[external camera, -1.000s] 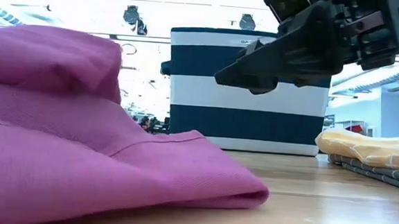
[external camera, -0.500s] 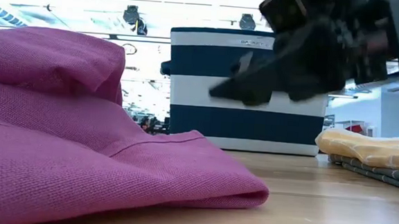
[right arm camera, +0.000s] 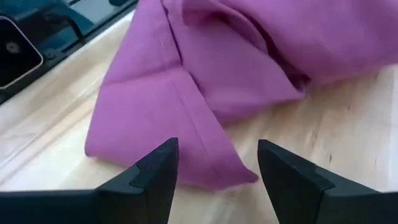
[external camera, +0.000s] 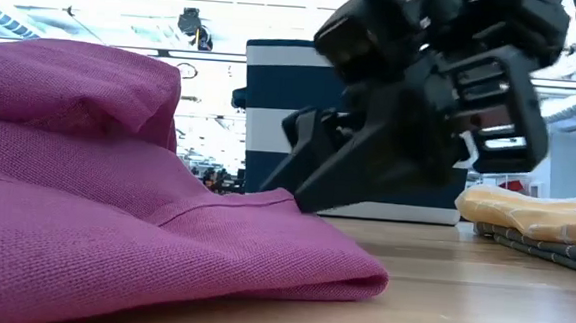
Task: Fold towel
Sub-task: Fold the purple towel
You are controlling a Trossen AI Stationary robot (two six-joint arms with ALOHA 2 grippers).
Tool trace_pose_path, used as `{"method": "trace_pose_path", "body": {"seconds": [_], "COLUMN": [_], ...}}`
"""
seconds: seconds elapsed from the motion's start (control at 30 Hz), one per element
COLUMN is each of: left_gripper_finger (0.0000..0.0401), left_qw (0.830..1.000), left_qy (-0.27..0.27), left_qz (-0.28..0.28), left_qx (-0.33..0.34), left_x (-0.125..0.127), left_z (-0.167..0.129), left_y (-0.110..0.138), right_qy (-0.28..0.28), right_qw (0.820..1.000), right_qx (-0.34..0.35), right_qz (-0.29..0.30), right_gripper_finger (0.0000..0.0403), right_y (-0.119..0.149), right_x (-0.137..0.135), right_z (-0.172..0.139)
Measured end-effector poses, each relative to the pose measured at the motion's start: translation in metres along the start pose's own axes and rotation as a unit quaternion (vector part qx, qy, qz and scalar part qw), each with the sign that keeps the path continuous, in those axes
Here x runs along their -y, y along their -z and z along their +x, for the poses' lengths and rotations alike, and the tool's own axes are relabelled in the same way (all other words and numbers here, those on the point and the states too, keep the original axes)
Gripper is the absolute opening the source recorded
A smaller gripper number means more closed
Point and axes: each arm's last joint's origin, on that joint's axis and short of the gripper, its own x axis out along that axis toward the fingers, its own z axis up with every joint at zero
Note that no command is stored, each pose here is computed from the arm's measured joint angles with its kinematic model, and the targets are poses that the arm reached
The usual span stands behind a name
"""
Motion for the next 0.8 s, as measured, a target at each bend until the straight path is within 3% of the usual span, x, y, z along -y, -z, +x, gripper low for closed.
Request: {"method": "trace_pose_path", "body": {"seconds": [0.17,0.47,0.8], "left_gripper_finger": [0.0193,0.0193,0.0193], "left_qw": [1.0,1.0,1.0], "left_qy": [0.001,0.001,0.004], "left_qz": [0.0,0.002,0.013], "left_qx": [0.001,0.001,0.006], "left_x": [0.001,0.0,0.001], "left_z": [0.0,0.0,0.0], "left_y": [0.0,0.0,-0.001], "right_qy": [-0.018,-0.069,-0.062], "right_qw": [1.0,0.997,0.997], "right_qx": [-0.011,-0.031,-0.037], "right_qz": [0.003,-0.002,0.001], "right_gripper_finger": [0.0165,0.0009,0.0001], "right_y": [-0.002,0.002,-0.009], "right_x": [0.002,-0.006,-0.023], "right_z": [0.001,0.001,-0.006]}}
